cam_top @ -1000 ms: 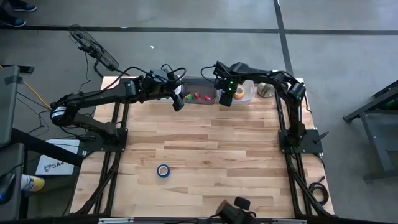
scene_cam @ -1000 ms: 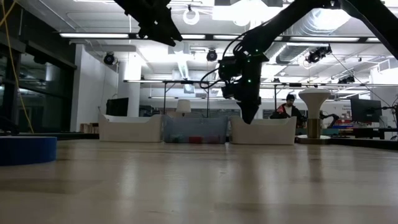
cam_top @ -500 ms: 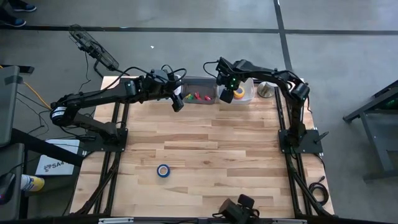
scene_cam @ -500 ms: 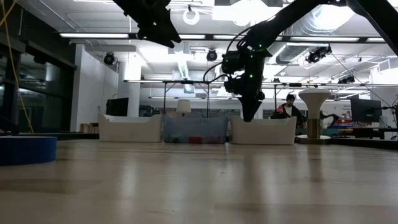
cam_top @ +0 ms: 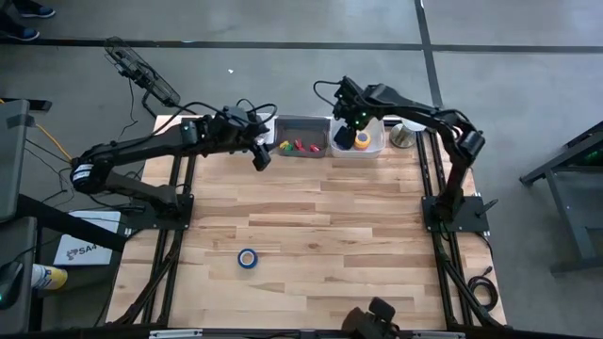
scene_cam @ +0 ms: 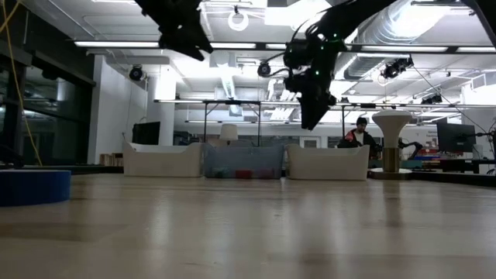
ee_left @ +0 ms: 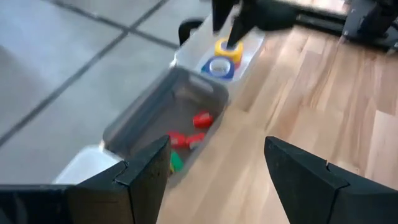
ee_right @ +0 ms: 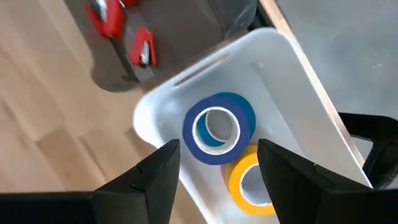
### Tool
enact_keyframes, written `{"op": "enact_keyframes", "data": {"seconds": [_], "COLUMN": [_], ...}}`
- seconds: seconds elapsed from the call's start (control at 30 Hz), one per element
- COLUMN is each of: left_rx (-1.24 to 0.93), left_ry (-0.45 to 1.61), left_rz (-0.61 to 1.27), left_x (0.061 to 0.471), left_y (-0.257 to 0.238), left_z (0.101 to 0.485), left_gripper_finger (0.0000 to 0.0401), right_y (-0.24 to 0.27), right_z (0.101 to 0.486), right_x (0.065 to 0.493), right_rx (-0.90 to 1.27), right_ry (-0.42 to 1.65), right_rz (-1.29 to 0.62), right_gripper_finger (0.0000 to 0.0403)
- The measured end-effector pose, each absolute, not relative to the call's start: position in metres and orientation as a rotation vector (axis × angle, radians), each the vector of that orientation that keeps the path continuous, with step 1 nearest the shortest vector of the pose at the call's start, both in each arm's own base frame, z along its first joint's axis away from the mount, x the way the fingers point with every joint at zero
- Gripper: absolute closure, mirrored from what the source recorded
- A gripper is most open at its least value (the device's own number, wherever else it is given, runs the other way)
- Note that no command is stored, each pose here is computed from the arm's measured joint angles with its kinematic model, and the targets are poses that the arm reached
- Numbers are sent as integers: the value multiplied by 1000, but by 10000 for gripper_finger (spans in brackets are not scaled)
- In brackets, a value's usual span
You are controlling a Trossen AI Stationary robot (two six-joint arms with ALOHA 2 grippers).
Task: Pick and place Stapler, Stapler remover, tape
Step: Put the blue tape into the right white bin
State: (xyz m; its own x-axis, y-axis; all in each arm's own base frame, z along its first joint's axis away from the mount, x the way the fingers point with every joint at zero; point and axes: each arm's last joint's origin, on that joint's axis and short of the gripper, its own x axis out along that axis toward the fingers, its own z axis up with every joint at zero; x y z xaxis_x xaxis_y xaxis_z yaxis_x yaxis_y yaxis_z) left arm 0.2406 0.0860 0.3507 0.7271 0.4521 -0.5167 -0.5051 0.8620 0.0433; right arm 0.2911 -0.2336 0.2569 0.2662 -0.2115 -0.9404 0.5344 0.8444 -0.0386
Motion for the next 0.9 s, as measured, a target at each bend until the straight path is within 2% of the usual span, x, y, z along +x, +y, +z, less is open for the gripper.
{"op": "enact_keyframes", "data": {"seconds": [0.13,0.37,0.63,0.9], "left_rx": [-173,-343,-642,-717], "left_ry": [611,851,1069,1224], "left_rz": [536,496,488,480], "left_x": [229,213,198,195], "left_y": [82,73,63,37], "left_z": [348,329,298,259], "left_gripper_finger": [147,147,147,147], "right_y": [-228,-217,-201,-184], "right_z": [273,300,334,368], "right_x": [287,278,262,245], "right_rx": [342,366,336,254], "right_ry": [1136,1030,919,796], "right_rz": [-505,-447,-414,-426], "right_gripper_finger": [196,196,196,196]}}
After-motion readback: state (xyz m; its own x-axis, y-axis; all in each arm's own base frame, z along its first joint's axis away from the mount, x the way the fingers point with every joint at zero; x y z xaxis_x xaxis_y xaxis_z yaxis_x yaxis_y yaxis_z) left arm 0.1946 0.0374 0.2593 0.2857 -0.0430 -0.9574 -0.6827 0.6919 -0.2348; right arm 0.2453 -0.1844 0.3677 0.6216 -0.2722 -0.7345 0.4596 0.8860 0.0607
